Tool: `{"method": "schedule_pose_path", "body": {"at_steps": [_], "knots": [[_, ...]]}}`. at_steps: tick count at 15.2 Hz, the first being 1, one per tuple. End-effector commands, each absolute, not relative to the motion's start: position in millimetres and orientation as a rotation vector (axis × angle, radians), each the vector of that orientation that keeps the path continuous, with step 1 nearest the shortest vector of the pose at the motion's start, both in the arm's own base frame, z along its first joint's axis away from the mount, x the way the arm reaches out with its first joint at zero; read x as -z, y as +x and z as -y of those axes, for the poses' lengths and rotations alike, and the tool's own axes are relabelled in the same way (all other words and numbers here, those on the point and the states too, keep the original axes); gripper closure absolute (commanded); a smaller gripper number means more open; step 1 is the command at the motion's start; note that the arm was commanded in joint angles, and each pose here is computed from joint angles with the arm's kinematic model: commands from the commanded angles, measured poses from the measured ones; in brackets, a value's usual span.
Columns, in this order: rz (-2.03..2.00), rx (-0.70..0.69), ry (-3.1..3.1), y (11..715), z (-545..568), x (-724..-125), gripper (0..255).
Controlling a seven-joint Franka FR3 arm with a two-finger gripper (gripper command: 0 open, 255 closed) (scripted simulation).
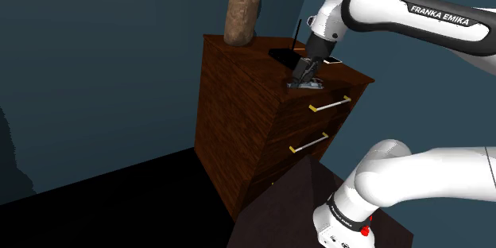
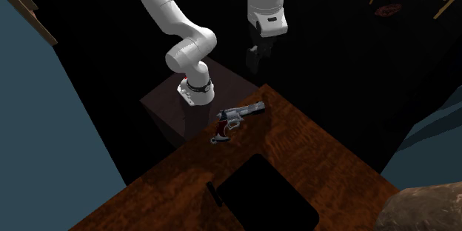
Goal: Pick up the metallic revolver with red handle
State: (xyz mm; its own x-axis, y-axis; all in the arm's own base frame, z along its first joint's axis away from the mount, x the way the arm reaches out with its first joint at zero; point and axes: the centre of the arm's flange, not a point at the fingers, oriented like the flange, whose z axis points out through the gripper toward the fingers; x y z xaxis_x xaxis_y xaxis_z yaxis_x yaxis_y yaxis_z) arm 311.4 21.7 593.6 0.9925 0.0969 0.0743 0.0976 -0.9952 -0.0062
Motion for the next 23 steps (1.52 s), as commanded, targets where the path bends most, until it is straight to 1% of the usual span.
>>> {"method": "schedule_pose_path", "body": {"at_steps": [1,8,16,23], "knots": [[0.153,0.116,-3.126,311.4,-21.7,-593.6,0],[0.817,0.054,-3.009,318.6,72.3,-584.0,0],[1.500,-0.016,-2.718,371.0,162.1,-572.8,0],[1.500,-0.016,-2.718,371.0,162.1,-535.8,0]]}}
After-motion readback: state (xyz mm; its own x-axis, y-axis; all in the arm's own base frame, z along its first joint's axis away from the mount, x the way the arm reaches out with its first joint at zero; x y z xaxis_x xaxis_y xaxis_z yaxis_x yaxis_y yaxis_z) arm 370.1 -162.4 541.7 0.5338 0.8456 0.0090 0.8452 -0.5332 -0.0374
